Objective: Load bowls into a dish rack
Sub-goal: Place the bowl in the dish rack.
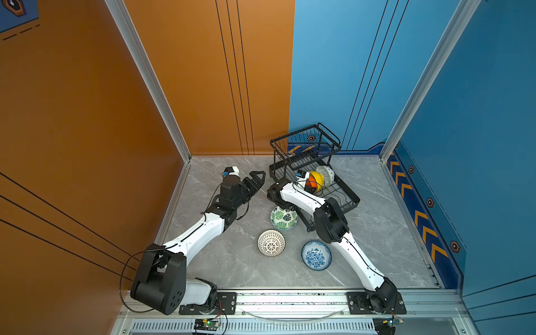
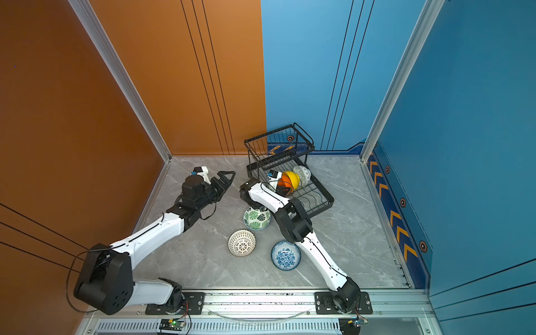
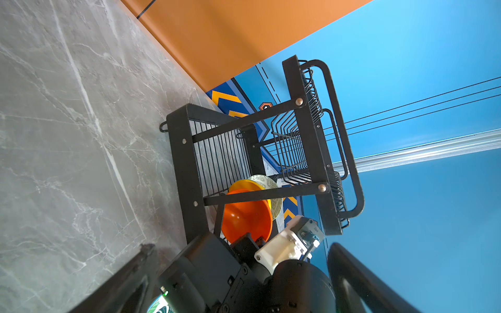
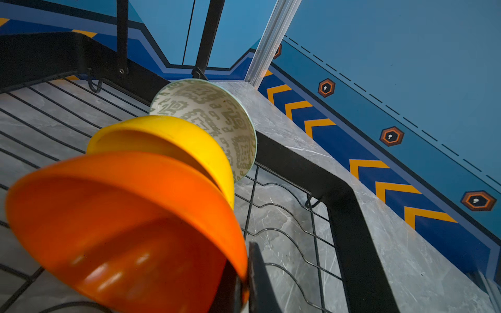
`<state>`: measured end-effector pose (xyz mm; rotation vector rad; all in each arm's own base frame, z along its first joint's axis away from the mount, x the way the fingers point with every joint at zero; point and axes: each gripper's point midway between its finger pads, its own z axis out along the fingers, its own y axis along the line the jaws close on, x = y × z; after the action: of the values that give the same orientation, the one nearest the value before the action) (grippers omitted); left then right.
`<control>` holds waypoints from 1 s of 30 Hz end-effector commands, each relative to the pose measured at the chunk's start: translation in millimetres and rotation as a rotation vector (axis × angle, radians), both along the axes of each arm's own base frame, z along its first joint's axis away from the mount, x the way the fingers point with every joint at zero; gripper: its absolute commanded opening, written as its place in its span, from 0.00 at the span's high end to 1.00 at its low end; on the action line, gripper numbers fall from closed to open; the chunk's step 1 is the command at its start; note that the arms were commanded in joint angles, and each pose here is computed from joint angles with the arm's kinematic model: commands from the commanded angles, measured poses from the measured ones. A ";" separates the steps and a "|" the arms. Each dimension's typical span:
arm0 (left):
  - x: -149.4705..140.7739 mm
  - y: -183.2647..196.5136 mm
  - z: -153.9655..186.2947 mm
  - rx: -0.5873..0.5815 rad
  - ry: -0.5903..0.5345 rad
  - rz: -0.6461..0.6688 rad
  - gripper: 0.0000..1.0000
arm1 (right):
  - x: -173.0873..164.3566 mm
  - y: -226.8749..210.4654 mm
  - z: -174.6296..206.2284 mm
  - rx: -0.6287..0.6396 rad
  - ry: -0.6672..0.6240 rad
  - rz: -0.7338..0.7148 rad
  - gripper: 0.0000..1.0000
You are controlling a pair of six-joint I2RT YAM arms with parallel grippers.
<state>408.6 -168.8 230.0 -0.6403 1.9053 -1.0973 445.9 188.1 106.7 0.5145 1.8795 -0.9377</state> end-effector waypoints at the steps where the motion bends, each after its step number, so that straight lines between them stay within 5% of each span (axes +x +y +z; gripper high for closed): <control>1: -1.2 1.0 -2.7 -0.016 -0.002 -0.012 0.02 | -22.7 -4.0 -29.3 -0.057 0.178 -0.037 0.95; 30: -2.2 -1.1 -0.9 -0.041 -0.003 -0.028 0.02 | -49.8 17.5 -59.0 -0.050 0.285 -0.027 0.91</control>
<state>407.0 -170.5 229.7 -0.6485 1.9059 -1.1403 440.6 207.5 100.6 0.5352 1.8935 -0.8757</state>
